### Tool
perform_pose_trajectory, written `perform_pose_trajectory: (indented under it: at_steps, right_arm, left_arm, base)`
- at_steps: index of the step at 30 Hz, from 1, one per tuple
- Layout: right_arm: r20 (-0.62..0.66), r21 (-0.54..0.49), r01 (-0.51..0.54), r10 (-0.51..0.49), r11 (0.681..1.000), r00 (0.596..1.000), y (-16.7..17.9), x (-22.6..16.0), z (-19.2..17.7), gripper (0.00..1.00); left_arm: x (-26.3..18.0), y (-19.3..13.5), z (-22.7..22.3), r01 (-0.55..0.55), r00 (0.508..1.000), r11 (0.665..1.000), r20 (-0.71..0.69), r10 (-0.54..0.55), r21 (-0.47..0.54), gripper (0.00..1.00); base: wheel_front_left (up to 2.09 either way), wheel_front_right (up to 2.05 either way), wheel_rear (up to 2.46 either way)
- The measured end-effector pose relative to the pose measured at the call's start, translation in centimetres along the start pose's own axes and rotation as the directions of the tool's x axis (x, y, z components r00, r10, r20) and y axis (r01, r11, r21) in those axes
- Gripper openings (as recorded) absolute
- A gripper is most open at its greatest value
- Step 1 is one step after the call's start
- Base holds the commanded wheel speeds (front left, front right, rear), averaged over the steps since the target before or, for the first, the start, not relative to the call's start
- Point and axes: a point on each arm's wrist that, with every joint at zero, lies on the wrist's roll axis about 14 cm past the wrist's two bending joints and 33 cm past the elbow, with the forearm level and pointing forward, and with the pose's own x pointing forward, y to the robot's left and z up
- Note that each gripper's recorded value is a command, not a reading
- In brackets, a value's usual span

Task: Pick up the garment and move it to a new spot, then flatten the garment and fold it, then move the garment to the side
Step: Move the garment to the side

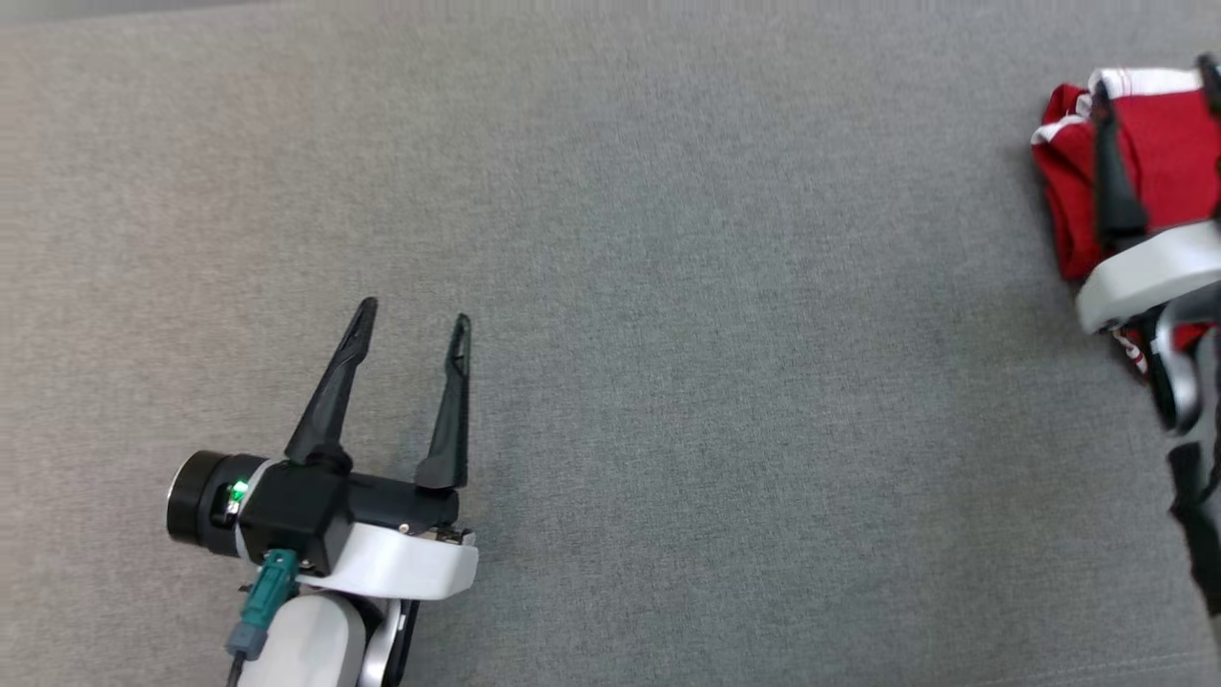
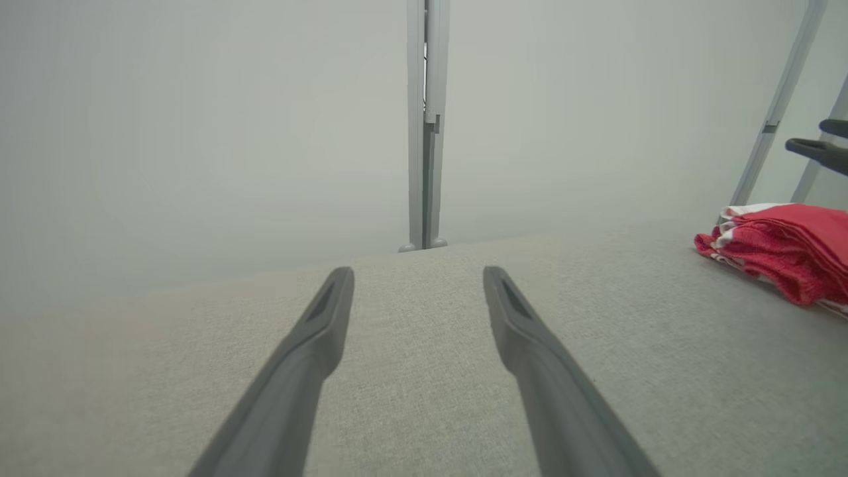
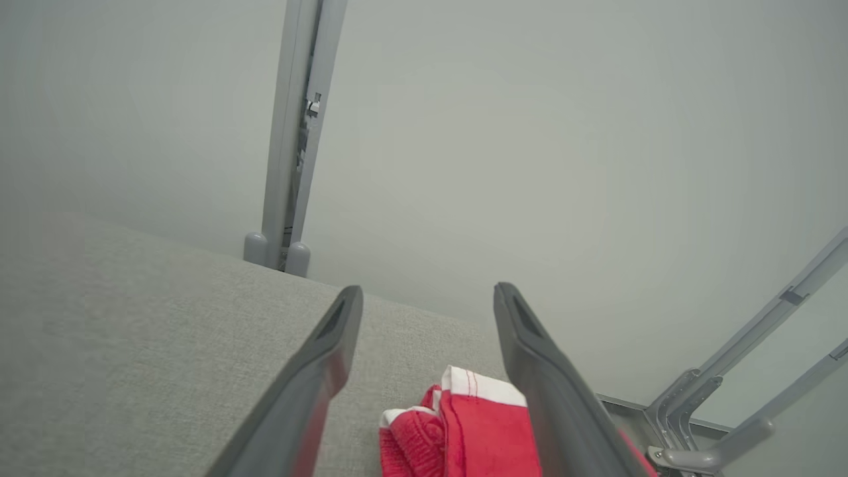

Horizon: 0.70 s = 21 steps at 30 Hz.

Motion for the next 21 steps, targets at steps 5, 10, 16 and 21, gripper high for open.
perform_pose_trajectory:
  at_steps: [5,10,16,21]
  right_arm:
    - [0.089,0.115,-0.055,0.045,0.992,0.995,3.6,-1.4,3.0,1.0]
    - [0.163,0.191,-0.111,0.08,0.975,0.983,6.6,-3.8,5.6,1.0]
    - [0.215,0.28,-0.132,0.071,0.951,0.974,8.2,-7.3,7.3,1.0]
    - [0.218,0.345,-0.108,0.032,0.932,0.975,7.9,-11.0,7.1,1.0]
  left_arm:
    - [-1.6,2.0,1.8,-0.09,0.996,0.996,0.028,0.09,-0.006,1.0]
    - [-3.4,3.5,3.2,-0.157,0.986,0.987,0.046,0.158,-0.023,1.0]
    - [-5.3,3.9,4.5,-0.19,0.979,0.982,0.07,0.19,-0.02,1.0]
    - [-7.3,4.2,4.9,-0.21,0.975,0.978,0.069,0.21,-0.013,1.0]
  base:
    - [0.0,0.0,0.0]
    - [0.0,0.0,0.0]
    - [0.0,0.0,0.0]
    - [0.0,0.0,0.0]
